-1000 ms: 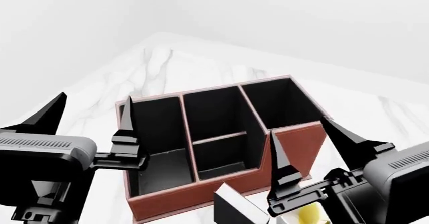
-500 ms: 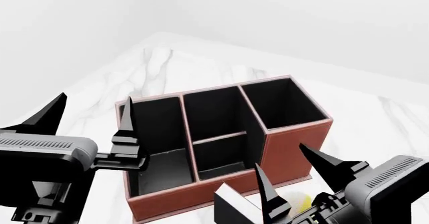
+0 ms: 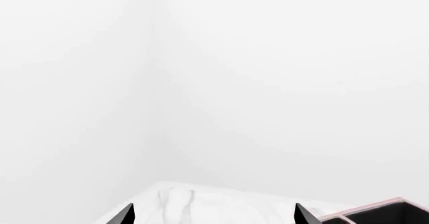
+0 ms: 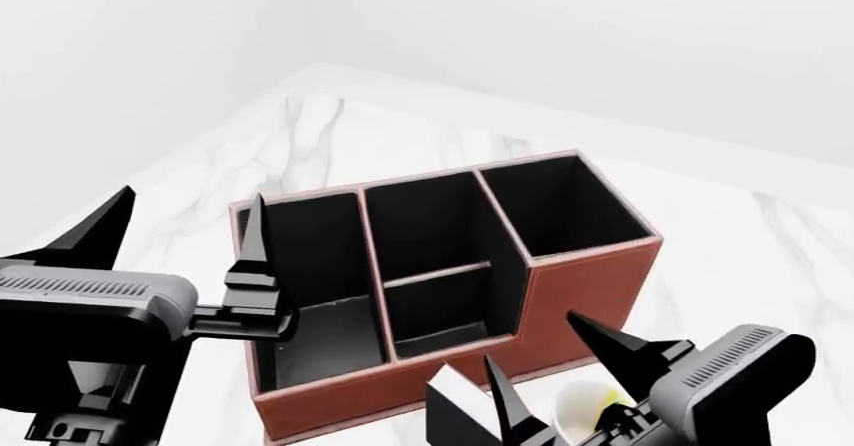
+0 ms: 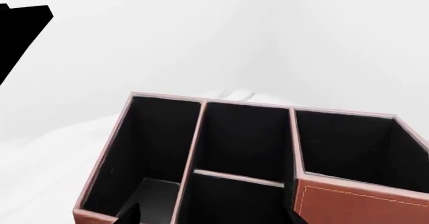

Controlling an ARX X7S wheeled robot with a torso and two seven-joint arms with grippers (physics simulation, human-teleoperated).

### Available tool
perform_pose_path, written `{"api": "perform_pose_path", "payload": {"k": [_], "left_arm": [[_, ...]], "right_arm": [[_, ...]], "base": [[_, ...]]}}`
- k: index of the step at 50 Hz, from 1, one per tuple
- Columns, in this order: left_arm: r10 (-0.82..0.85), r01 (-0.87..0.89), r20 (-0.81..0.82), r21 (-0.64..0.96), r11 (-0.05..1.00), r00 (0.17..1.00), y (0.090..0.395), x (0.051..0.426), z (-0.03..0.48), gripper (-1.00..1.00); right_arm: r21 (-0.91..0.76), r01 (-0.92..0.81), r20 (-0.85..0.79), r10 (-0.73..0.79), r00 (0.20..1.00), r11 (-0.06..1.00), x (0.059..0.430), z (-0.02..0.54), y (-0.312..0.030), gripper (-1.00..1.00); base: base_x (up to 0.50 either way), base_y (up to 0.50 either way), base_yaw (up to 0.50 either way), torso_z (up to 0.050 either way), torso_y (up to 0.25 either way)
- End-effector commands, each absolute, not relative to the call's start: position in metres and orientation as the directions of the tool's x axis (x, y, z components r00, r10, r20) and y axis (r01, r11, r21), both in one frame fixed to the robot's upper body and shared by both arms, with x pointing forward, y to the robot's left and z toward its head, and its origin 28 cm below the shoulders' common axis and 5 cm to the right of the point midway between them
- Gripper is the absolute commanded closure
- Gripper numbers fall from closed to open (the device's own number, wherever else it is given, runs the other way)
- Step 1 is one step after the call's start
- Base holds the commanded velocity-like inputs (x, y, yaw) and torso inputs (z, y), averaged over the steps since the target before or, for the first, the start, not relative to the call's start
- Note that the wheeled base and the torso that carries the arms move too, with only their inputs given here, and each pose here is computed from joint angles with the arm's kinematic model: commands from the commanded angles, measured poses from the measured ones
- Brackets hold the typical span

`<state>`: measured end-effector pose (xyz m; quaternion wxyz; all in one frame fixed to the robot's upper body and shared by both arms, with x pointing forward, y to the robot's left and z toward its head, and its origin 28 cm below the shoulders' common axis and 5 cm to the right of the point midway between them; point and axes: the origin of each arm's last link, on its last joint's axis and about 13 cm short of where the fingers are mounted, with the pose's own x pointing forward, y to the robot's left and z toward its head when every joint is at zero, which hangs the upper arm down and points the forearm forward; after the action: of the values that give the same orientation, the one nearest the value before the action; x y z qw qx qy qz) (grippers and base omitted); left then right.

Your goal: Pick up the book and place it in the right compartment of the caddy.

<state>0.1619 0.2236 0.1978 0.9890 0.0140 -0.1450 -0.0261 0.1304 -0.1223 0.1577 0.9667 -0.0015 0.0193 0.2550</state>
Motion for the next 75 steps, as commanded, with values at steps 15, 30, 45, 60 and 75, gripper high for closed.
{"api": "perform_pose_path", "payload": {"k": [15, 30, 45, 60, 75], "left_arm": [[-0.055, 0.045, 0.283, 0.042, 0.998, 0.958, 0.223, 0.162, 0.197, -1.00], [-0.055, 0.045, 0.281, 0.042, 0.998, 0.958, 0.223, 0.162, 0.196, -1.00], [-0.053, 0.042, 0.276, 0.046, 0.998, 0.960, 0.223, 0.164, 0.195, -1.00], [-0.055, 0.044, 0.278, 0.047, 0.998, 0.959, 0.223, 0.163, 0.195, -1.00], [-0.056, 0.044, 0.278, 0.047, 0.998, 0.959, 0.223, 0.163, 0.195, -1.00]], "right_arm": [[0.020, -0.518, -0.070, 0.518, 0.853, 0.855, 0.132, 0.145, -0.119, -1.00], [0.033, -0.533, -0.089, 0.533, 0.841, 0.846, 0.134, 0.135, -0.115, -1.00], [0.027, -0.530, -0.118, 0.529, 0.840, 0.847, 0.134, 0.128, -0.116, -1.00], [0.049, -0.512, -0.141, 0.514, 0.846, 0.857, 0.132, 0.112, -0.117, -1.00], [0.056, -0.510, -0.168, 0.512, 0.842, 0.858, 0.133, 0.101, -0.116, -1.00]], "base": [[0.00, 0.00, 0.00, 0.000, 0.000], [0.00, 0.00, 0.00, 0.000, 0.000], [0.00, 0.00, 0.00, 0.000, 0.000], [0.00, 0.00, 0.00, 0.000, 0.000], [0.00, 0.00, 0.00, 0.000, 0.000]]}}
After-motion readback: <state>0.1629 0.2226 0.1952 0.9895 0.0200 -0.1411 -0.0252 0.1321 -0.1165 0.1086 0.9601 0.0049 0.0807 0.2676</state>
